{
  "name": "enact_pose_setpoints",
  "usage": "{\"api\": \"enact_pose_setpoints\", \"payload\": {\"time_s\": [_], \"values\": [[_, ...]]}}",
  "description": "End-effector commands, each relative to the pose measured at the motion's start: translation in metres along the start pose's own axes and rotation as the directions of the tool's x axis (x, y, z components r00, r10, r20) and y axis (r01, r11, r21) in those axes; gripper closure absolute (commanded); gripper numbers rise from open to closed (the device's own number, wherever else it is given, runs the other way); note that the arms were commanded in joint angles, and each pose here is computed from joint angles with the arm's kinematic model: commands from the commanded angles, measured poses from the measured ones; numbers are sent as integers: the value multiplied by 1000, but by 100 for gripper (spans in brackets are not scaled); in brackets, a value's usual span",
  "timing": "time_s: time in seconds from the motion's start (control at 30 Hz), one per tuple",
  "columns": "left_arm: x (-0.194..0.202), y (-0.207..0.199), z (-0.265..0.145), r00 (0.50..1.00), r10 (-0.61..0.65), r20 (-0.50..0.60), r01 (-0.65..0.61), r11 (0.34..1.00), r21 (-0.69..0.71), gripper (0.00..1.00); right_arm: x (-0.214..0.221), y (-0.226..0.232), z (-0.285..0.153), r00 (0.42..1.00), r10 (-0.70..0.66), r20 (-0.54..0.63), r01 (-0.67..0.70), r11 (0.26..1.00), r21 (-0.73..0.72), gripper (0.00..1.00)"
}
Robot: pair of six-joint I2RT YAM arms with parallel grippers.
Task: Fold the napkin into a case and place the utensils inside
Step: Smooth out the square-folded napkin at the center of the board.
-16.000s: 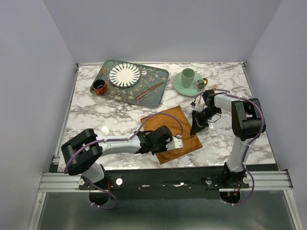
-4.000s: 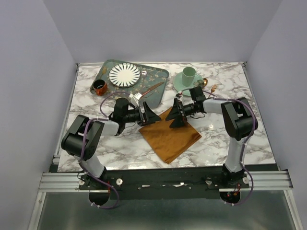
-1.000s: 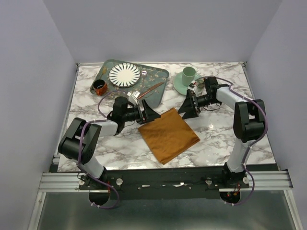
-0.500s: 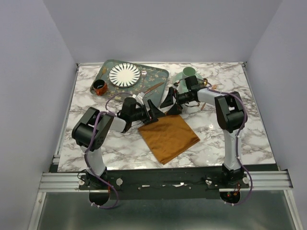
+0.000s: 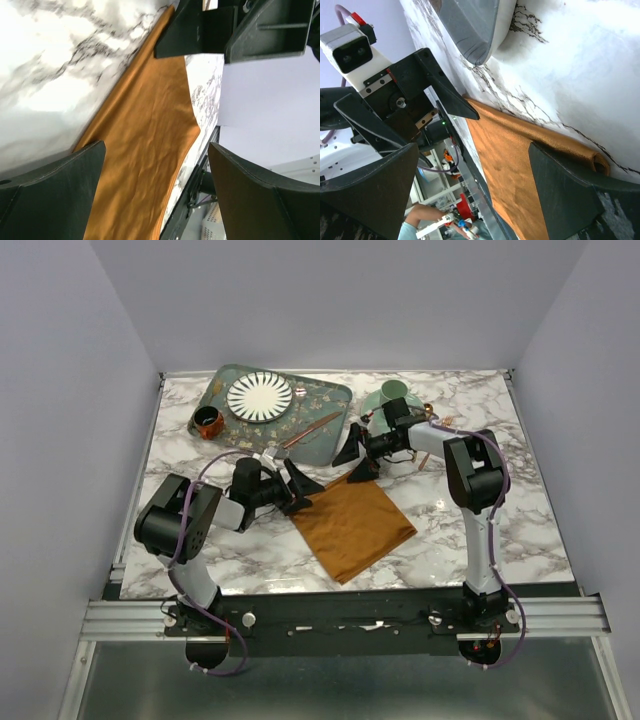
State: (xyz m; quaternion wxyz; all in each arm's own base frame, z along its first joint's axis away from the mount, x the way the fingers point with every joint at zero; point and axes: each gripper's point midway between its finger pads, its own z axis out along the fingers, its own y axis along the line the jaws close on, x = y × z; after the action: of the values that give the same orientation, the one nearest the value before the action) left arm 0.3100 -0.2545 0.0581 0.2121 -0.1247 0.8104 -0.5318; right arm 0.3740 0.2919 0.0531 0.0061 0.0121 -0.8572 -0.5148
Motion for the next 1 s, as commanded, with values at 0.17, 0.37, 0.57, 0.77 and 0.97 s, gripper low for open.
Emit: {"api": "enact_pose_setpoints", "payload": {"time_s": [0.17,0.37,0.57,0.77,0.97], "values": [[22,11,-44,999,-9,-37,8,1000,-30,1,-2,-42,19,996,-61,-72,72,986,154,0],[-1,-49,-60,865,492,-101,-494,870,4,1,12,33,12,947,-283,-151,288,958,10,0],[-10,-35,-95,293,910,-293,-954,298,-28,2,34,69,-34,886,-440,-146,453,888,73,0],[36,-32,-99,-207,915,-345,-972,-155,174,18,56,26,-61,857,-478,-193,514,820,252,8],[87,-31,-93,-384,902,-200,-885,-297,359,35,63,-3,-65,863,-461,-208,506,798,328,16]]}}
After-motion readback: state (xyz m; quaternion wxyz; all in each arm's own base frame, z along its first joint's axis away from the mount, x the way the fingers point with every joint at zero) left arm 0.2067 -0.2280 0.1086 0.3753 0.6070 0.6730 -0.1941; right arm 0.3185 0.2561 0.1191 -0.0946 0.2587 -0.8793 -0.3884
